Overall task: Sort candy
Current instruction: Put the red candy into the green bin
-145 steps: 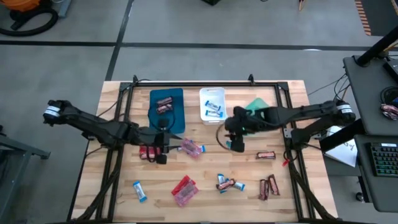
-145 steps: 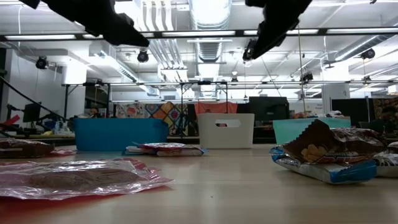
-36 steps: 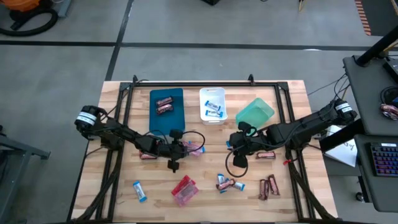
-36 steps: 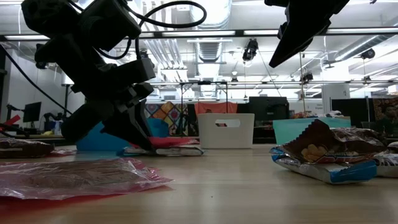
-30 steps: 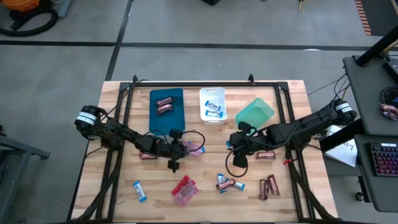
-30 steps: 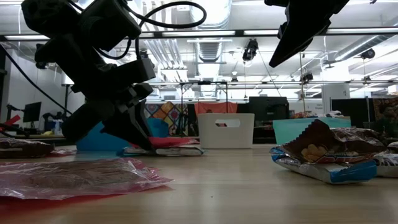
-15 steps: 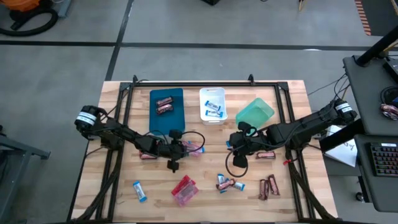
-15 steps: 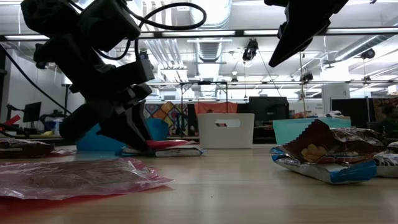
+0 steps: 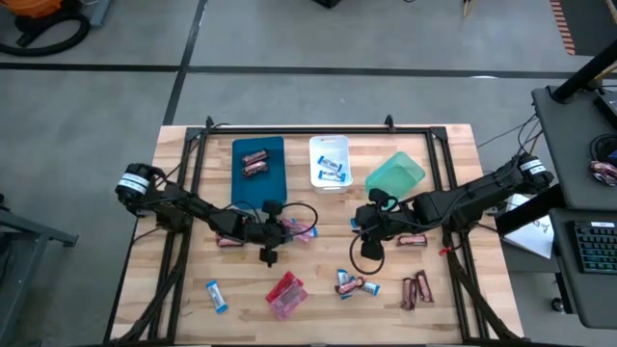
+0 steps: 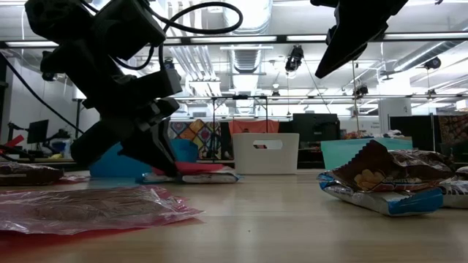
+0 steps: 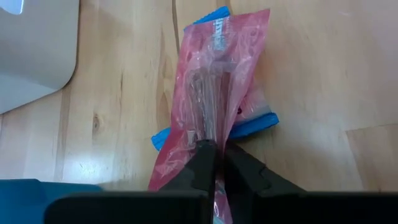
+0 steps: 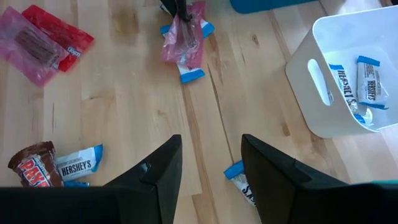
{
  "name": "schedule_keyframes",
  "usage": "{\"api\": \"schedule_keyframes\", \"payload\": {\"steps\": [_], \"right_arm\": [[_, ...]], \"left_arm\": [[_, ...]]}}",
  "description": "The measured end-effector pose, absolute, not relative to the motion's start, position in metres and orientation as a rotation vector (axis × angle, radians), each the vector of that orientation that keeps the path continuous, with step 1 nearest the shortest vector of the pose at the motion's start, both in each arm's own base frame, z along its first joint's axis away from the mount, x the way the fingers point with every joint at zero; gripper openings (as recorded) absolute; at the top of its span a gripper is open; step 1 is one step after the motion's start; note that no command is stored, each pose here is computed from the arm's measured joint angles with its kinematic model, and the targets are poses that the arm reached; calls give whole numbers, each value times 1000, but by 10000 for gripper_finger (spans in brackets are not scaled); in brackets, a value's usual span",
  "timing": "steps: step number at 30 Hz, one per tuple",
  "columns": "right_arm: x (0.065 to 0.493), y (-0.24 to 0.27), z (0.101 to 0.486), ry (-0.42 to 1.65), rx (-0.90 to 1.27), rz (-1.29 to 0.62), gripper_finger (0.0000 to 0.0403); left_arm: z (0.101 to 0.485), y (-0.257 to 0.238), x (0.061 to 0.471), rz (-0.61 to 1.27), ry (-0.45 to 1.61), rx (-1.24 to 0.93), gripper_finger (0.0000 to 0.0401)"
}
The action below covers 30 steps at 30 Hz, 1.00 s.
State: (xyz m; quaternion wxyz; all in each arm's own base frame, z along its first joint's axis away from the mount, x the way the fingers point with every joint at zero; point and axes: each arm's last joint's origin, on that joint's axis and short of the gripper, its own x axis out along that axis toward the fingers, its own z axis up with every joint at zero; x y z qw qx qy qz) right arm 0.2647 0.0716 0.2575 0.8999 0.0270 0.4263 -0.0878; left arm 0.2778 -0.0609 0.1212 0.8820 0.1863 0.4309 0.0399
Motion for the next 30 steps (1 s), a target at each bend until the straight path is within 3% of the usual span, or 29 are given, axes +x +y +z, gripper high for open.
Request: {"api": "schedule_keyframes", "payload": {"steps": [30], "right_arm": [[264, 72, 255, 880, 68, -187, 157]], "left_arm": [[128, -61, 270, 54, 944, 295, 13]]}}
